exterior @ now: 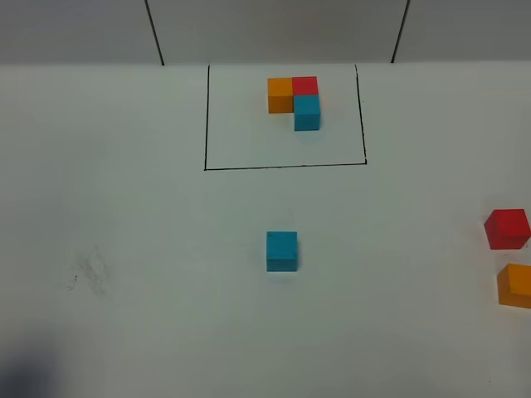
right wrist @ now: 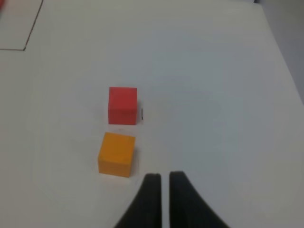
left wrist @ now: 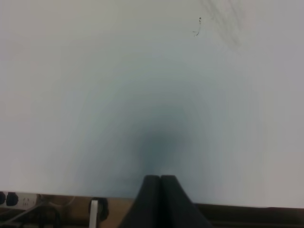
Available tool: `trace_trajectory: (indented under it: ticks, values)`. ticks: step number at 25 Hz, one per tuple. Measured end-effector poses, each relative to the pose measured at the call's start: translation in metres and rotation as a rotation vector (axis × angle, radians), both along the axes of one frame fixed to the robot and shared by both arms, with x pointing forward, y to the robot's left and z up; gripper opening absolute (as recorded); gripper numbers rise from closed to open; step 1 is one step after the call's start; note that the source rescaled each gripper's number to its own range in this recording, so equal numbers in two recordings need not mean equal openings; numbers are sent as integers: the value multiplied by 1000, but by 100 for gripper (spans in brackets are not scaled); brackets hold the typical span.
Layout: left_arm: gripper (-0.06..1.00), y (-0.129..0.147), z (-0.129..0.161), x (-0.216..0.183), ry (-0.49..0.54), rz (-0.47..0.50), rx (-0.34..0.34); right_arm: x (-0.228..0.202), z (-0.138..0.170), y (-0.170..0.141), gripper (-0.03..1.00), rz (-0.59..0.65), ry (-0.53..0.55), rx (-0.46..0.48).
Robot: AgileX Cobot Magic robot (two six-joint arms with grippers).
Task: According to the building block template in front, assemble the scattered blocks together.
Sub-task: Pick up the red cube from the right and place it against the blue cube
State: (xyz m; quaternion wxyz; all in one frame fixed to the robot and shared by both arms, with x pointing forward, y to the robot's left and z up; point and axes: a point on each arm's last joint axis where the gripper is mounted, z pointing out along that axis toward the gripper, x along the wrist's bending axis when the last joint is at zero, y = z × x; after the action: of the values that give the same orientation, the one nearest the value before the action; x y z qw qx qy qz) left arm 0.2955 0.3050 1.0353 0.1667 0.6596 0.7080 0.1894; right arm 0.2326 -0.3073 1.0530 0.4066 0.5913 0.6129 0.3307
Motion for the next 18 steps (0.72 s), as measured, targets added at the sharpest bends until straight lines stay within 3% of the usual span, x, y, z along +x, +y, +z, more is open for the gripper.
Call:
trace_trajectory:
  ticks: [5,18]
  values:
    - [0,0,2,-4,-29,3,-3,0,0,0,0,0,0,0]
    - [0,3,11,-54,-374,-2,-22,0,0,0,0,0,0,0]
